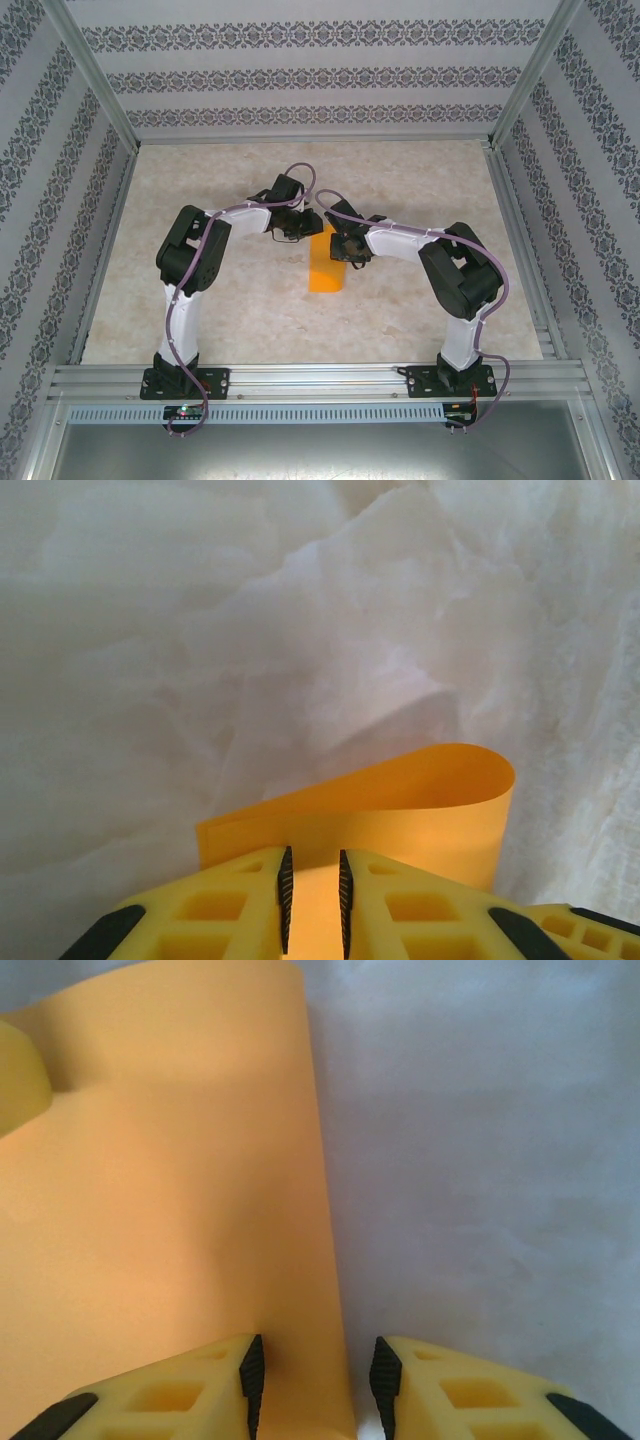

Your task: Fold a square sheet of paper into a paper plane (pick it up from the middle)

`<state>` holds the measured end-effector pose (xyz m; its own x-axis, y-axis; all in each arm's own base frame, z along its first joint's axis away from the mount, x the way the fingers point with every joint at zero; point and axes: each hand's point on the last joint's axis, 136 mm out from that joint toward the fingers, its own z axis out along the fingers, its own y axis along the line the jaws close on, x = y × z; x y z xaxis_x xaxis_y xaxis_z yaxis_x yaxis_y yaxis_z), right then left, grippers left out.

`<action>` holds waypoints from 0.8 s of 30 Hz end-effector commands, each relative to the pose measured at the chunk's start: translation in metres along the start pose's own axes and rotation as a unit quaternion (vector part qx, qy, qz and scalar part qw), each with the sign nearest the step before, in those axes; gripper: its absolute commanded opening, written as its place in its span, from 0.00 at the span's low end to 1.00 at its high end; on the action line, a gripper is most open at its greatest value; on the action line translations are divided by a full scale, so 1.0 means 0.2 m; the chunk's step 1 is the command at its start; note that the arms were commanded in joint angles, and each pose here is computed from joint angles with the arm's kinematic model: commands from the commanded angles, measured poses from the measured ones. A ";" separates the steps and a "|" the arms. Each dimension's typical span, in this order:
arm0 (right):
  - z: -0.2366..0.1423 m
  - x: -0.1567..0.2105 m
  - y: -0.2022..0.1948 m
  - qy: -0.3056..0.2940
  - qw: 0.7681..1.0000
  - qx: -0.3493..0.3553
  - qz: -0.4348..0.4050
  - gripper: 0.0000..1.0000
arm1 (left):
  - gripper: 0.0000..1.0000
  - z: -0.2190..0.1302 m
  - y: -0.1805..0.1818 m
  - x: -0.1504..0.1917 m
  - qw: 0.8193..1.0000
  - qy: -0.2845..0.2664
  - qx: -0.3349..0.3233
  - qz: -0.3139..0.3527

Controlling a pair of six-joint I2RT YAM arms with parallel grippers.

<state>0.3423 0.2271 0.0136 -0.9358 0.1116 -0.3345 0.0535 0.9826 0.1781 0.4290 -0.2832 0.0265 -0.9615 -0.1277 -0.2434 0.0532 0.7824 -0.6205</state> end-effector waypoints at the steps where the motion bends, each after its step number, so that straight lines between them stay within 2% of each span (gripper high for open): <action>1: 0.04 0.10 -0.07 0.034 0.999 0.019 0.001 0.40 | 0.23 0.02 0.06 0.02 1.000 0.021 -0.011 0.002; 10: -0.07 0.02 0.01 0.023 0.997 -0.069 0.029 0.45 | 0.23 0.03 0.08 0.03 1.000 0.027 -0.014 0.004; 19: -0.12 0.01 0.01 0.021 0.992 -0.118 0.050 0.45 | 0.23 0.02 0.10 0.03 0.999 0.027 -0.023 0.008; 24: -0.16 0.00 0.04 0.019 0.982 -0.175 0.073 0.45 | 0.23 0.02 0.11 0.03 0.999 0.030 -0.027 0.010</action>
<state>0.3294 0.2221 0.0308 -0.9449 0.2058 -0.2546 0.0767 0.8952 0.4390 0.4296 -0.2835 0.0268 -0.9630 -0.0889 -0.2543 0.0916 0.7796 -0.6195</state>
